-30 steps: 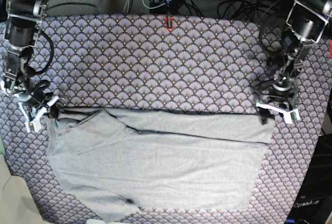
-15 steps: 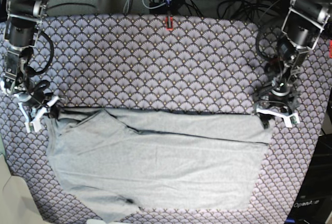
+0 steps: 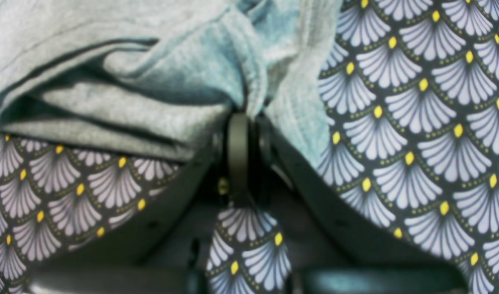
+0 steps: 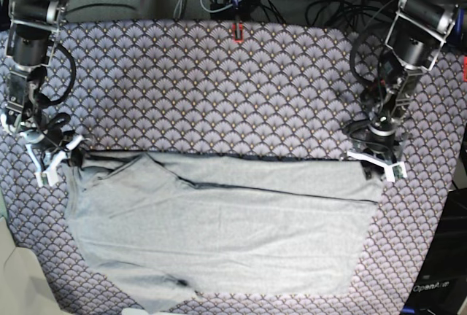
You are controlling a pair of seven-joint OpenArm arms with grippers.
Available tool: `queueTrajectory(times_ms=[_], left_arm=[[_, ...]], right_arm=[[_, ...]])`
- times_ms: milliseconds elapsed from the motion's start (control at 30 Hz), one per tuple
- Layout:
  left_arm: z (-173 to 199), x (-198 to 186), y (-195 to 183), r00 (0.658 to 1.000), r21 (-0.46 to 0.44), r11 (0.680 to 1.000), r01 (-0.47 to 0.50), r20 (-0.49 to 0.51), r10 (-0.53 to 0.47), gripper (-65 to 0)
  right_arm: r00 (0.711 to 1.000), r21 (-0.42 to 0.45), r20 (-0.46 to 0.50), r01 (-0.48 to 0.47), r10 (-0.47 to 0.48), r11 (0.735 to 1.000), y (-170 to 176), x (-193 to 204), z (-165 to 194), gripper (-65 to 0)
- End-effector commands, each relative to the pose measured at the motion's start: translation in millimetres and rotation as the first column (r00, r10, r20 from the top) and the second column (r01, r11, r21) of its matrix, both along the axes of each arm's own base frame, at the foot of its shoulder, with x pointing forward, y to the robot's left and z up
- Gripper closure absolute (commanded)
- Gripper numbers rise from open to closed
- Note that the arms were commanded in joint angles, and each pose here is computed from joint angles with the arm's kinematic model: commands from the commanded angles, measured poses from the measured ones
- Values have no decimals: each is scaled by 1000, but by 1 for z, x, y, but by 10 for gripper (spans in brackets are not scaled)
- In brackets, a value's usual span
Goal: Fold the T-shirt properly
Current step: 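Lower the folded shoulder edge onto the shirt body with both grippers, then drag the folded edge back toward the collar side with both grippers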
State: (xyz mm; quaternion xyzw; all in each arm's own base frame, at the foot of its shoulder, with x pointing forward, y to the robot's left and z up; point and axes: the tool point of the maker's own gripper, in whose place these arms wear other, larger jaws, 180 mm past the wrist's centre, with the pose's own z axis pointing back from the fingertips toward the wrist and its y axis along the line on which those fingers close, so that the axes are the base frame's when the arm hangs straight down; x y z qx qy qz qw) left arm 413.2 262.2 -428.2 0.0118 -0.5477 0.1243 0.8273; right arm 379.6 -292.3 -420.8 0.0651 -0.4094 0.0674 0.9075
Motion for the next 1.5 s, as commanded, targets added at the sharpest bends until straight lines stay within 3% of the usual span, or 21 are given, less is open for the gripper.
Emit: queueTrajectory(times_ms=[0, 133, 400, 633, 900, 1200, 1467], left_arm=[[12, 9, 4, 1000, -1, 1000, 2, 28, -2, -106], [13, 9, 6, 1000, 1, 1000, 0, 29, 0, -2], [20, 8, 15, 999, 3, 1000, 29, -23, -29, 0], [52, 10, 13, 995, 25, 996, 90, 31, -90, 0], [50, -11, 17, 992, 48, 991, 124, 10, -124, 0], [56, -25, 55, 999, -8, 999, 51, -7, -51, 0], [64, -34, 64, 997, 24, 997, 75, -17, -74, 0]], right_arm=[[998, -8, 55, -2, 3, 1000, -7, 13, 19, -15], [999, -8, 54, -4, 4, 1000, -6, 12, 19, -13], [999, -3, 17, -33, 33, 999, -4, -5, 6, 0], [994, -74, 65, -77, 82, 994, -3, -14, 24, 0], [989, -139, 56, -131, 140, 981, 5, -35, 31, 0], [995, -173, 61, -64, 75, 983, -30, -47, 39, 0], [999, -197, 26, -31, 37, 980, -46, -74, 34, 0]])
